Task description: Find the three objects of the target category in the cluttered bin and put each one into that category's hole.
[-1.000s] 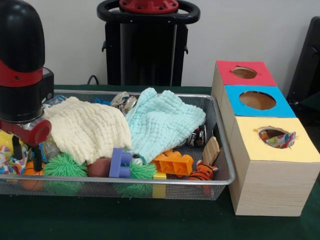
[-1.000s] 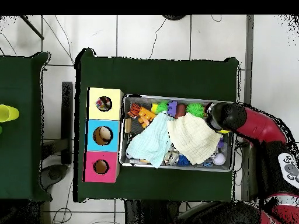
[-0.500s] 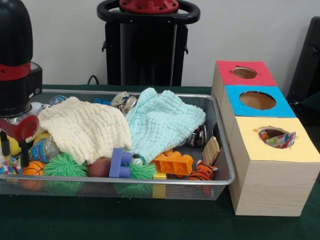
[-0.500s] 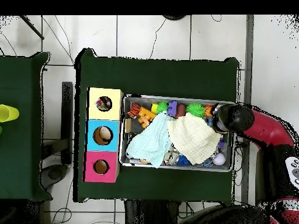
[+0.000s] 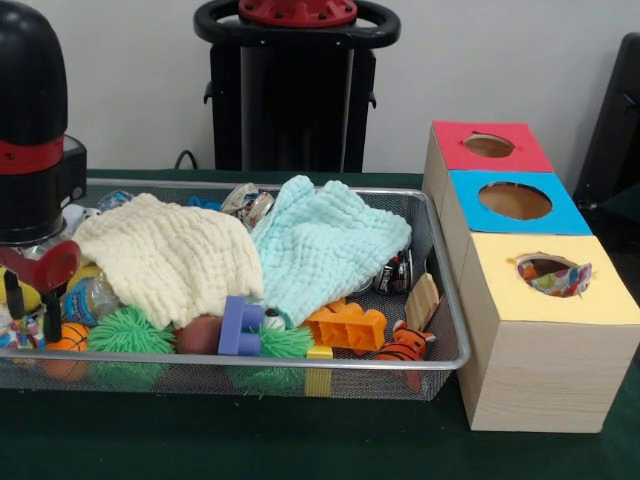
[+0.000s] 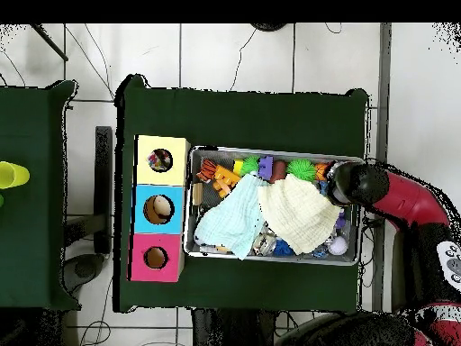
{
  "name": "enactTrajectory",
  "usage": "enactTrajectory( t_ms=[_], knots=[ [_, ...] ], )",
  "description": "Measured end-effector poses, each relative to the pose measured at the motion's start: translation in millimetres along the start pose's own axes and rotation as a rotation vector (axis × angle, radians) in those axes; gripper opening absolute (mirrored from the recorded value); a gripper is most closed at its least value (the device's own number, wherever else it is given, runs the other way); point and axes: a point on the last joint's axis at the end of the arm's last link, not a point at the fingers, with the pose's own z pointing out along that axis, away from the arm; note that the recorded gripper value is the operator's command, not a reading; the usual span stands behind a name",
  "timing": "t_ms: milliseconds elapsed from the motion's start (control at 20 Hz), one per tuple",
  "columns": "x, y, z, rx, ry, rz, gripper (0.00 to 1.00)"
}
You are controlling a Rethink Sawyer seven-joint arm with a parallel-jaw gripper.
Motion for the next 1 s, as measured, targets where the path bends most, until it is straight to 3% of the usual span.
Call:
enactTrajectory(
  t_ms=[700, 750, 1000],
  knots=[
    [-9.9, 1.6, 5.3, -0.007, -0.039, 0.003, 1.00],
    [-10.4, 1.7, 5.9, -0.008, -0.041, 0.003, 0.00],
    [-10.4, 2.9, 11.6, -0.012, -0.053, 0.003, 0.00]
  ],
)
